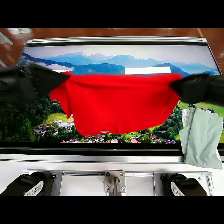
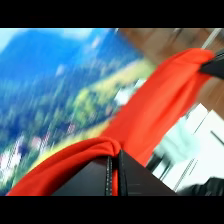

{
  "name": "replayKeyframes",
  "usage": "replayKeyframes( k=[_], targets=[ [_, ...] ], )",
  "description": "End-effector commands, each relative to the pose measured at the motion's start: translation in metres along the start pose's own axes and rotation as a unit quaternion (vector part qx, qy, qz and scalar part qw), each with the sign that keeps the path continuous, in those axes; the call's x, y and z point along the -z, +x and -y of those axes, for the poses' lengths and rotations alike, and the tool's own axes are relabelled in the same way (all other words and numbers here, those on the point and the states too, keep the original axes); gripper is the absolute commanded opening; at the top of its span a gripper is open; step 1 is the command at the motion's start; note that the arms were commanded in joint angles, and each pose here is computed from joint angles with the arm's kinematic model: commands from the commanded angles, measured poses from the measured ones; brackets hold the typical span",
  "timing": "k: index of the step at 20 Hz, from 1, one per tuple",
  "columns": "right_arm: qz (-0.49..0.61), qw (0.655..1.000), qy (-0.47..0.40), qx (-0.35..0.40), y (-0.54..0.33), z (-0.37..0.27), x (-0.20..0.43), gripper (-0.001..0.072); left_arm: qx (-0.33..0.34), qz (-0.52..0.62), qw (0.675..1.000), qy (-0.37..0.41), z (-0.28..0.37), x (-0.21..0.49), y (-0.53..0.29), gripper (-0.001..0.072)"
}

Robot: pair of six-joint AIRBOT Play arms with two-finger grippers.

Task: Fold the shirts.

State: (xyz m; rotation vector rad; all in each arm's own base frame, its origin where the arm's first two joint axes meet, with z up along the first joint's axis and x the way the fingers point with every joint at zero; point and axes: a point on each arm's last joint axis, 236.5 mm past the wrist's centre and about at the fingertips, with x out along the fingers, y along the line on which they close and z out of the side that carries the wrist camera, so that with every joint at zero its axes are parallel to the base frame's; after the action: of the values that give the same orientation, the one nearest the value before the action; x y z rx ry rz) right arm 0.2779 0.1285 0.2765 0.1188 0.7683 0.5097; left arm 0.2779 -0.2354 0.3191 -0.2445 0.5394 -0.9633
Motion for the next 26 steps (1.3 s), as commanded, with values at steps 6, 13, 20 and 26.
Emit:
replayKeyframes(
  k=[6,13,20,26],
  targets=[
    [-0.190,0.975,0.114,0.017,0.143,0.070,0.097,0.0057,-0.078,-0.149,0.971,-0.169,-0.113,0.154,0.066,0.0037],
    [-0.166,0.964,0.208,0.023,0.263,0.119,0.107,0.0058,-0.095,-0.235,0.934,-0.252,-0.156,0.245,0.126,0.0038],
    [-0.167,0.959,0.230,0.013,0.279,0.121,0.110,0.0058,-0.113,-0.208,0.928,-0.287,-0.184,0.245,0.143,0.0110],
    [-0.205,0.952,0.227,-0.004,0.269,0.108,0.120,0.0058,-0.111,-0.315,0.872,-0.358,-0.194,0.250,0.038,0.0409]
  ],
)
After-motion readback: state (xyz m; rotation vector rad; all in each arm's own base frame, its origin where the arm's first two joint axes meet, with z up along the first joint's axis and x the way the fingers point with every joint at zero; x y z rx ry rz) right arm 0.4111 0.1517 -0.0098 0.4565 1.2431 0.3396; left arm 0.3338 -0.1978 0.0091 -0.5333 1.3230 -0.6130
